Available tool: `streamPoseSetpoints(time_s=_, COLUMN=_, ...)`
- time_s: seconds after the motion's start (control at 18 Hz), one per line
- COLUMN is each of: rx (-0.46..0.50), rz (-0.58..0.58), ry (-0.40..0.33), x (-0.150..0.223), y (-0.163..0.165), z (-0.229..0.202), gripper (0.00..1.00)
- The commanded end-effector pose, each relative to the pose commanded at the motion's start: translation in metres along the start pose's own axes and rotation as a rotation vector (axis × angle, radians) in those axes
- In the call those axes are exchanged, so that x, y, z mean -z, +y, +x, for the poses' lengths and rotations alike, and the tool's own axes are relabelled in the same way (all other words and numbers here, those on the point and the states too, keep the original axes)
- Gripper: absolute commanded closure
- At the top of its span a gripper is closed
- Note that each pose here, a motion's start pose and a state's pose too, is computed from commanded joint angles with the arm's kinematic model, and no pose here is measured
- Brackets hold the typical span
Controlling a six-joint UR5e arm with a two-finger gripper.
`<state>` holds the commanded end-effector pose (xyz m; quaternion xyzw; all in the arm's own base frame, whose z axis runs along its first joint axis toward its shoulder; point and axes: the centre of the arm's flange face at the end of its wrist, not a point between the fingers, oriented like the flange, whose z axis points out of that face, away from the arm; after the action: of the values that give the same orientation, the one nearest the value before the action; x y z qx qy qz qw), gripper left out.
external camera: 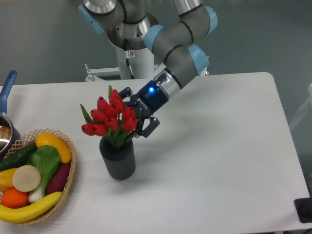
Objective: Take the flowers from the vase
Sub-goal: 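Close the gripper around the tulip stems just below the blooms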
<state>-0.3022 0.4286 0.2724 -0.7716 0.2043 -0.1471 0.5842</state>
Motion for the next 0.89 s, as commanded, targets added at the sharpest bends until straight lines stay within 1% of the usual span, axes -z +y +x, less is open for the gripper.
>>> streamPoseSetpoints(time_s=0.56, rx=-0.011, rz=0.032, ry=0.011, x=-0.006, y=-0.005, z=-0.011, gripper=0.00)
streamPoseSetpoints(time_s=0.61, rx=-0.011, rz=0.034, ry=0.011, x=-0.006, y=-0.005, z=-0.011, gripper=0.01)
streamPoseSetpoints(time_s=0.67, rx=-0.011, rz=0.034, ry=0.011, x=-0.006, y=-0.005, z=-0.011, gripper=0.13)
streamPoseSetpoints(time_s=0.72, rx=-0.008, rz=0.034, ry=0.012, x=-0.007, y=-0.004, z=-0.010, gripper=0.27)
streamPoseSetpoints(time_s=0.78, rx=-0.011, rz=0.034, ry=0.011, x=-0.007, y=-0.004, z=-0.011, gripper=0.34)
streamPoseSetpoints(time_s=0.83, rx=-0.011, rz=0.035, ry=0.010, x=-0.006, y=-0.004, z=-0.011, gripper=0.38)
streamPoseSetpoints(time_s=0.89, rx=-0.009, rz=0.037, ry=0.010, x=-0.006, y=-0.005, z=-0.011, gripper=0.45)
